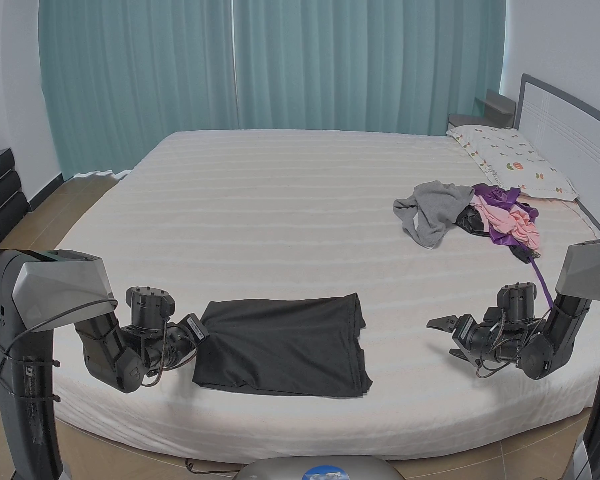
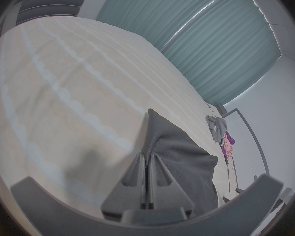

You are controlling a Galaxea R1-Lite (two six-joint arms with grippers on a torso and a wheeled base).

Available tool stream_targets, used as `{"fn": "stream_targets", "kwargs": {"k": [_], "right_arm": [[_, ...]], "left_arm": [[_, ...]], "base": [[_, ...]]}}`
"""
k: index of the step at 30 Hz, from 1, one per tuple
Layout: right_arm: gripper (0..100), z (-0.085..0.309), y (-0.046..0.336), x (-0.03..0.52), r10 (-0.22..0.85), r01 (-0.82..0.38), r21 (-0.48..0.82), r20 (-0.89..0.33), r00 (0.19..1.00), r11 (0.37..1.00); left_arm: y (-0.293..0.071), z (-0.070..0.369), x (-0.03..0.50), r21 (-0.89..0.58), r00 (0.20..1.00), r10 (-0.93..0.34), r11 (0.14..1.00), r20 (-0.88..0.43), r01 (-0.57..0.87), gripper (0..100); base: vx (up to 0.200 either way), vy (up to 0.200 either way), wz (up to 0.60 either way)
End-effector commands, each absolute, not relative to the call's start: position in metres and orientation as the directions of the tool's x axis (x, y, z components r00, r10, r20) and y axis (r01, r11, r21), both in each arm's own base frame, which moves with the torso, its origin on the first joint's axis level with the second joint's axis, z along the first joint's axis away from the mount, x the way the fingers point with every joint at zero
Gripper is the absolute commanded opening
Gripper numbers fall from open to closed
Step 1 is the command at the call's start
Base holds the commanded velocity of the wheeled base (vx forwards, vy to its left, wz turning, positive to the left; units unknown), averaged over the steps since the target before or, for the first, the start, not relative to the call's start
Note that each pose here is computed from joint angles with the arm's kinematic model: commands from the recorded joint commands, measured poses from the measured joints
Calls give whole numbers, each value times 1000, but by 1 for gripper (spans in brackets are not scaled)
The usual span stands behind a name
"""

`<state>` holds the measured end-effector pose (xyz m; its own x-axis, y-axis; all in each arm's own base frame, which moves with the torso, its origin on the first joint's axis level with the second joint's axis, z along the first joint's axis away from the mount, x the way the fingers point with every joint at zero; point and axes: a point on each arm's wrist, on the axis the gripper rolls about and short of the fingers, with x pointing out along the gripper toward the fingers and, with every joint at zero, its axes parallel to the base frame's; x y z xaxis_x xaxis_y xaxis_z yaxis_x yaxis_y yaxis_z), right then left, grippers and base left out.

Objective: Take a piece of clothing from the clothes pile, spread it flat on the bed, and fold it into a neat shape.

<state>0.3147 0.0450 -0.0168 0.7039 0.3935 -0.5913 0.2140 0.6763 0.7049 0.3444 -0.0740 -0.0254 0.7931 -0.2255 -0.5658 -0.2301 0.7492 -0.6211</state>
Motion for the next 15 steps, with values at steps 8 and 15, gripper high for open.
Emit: {"fn": "stream_targets", "kwargs": {"k": [8,15], "right_arm": [[100,-17,45,315,394,214,704,-593,703,677],[100,-18,45,315,394,214,704,-593,703,677]], "left_arm": [[-65,-25,346,-623,799,-208,742,-565,-247,0],[-62,-22,347,-627,804,-205,739,-558,-247,0]], "base": [[0,200,0],[0,200,0]]}}
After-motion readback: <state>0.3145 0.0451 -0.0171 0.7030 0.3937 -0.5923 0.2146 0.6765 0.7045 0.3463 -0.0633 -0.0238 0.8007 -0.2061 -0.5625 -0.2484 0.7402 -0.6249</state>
